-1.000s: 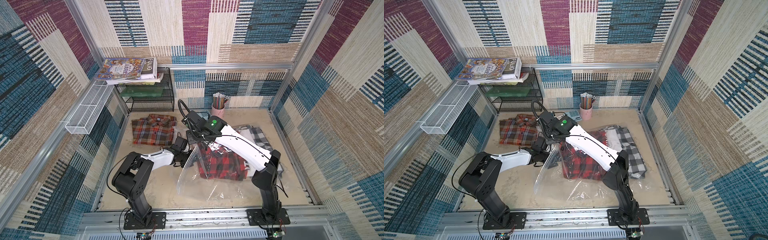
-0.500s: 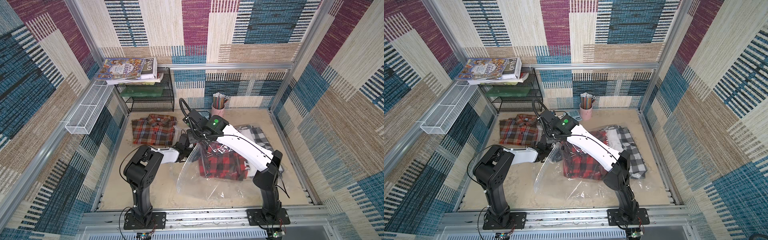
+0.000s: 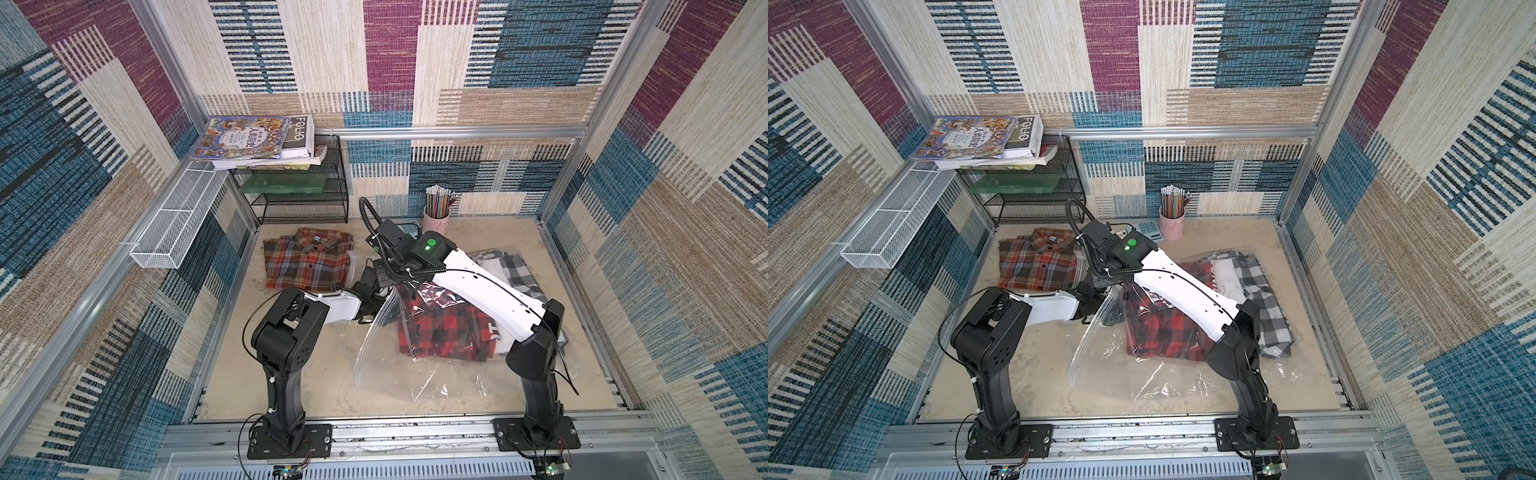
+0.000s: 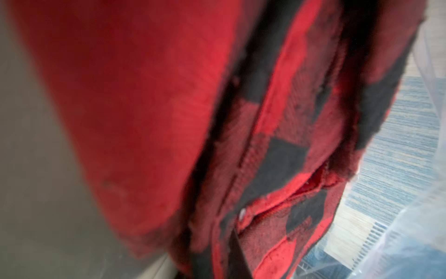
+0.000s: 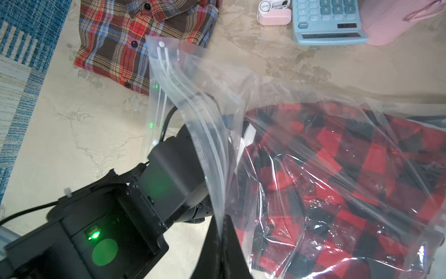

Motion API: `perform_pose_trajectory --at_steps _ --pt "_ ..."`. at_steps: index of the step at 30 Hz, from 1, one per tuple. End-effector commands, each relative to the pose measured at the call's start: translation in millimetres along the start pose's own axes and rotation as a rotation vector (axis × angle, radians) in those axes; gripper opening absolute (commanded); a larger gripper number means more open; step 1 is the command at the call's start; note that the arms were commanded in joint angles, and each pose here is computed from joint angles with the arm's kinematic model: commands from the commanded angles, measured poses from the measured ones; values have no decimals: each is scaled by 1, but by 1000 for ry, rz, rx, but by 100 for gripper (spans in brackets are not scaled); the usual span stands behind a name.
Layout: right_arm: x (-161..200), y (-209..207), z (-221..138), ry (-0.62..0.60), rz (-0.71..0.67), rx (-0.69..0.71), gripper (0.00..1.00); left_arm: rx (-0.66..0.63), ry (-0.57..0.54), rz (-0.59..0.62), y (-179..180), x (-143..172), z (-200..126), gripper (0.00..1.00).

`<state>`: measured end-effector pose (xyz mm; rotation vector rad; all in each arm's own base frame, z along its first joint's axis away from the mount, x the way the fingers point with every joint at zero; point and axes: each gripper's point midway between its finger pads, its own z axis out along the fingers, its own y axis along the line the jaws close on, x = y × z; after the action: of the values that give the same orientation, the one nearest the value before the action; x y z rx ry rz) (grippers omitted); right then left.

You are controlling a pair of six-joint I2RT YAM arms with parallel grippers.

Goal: Take the shirt out of the vacuum bag
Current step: Take out the shirt from the vacuum bag.

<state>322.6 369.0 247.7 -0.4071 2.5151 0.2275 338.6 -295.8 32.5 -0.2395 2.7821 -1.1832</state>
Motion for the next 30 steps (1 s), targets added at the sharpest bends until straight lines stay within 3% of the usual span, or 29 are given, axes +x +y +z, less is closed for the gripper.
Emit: perform_pose_trajectory --at_steps 1,3,5,12,22,26,28,30 --pt "0 -2 -1 -3 13 -37 22 -85 8 -2 12 3 -10 0" --pt "0 -7 -1 -1 33 -76 51 -83 7 14 6 2 -15 0" --pt "-1 -16 -5 -17 67 -102 72 -77 8 23 1 2 -20 0" --pt "2 -84 -16 -53 201 -110 99 -59 22 36 -7 7 -28 0" --pt "54 -188 9 -9 429 -62 96 -54 36 66 -17 17 -45 0" --pt "50 -200 -1 -62 452 -119 96 -79 55 68 -8 20 -41 0" --pt "33 -192 -22 -139 409 -206 96 -93 61 68 -3 21 -40 0" --pt "24 -197 -39 -208 391 -186 96 -99 62 70 -1 20 -40 0"
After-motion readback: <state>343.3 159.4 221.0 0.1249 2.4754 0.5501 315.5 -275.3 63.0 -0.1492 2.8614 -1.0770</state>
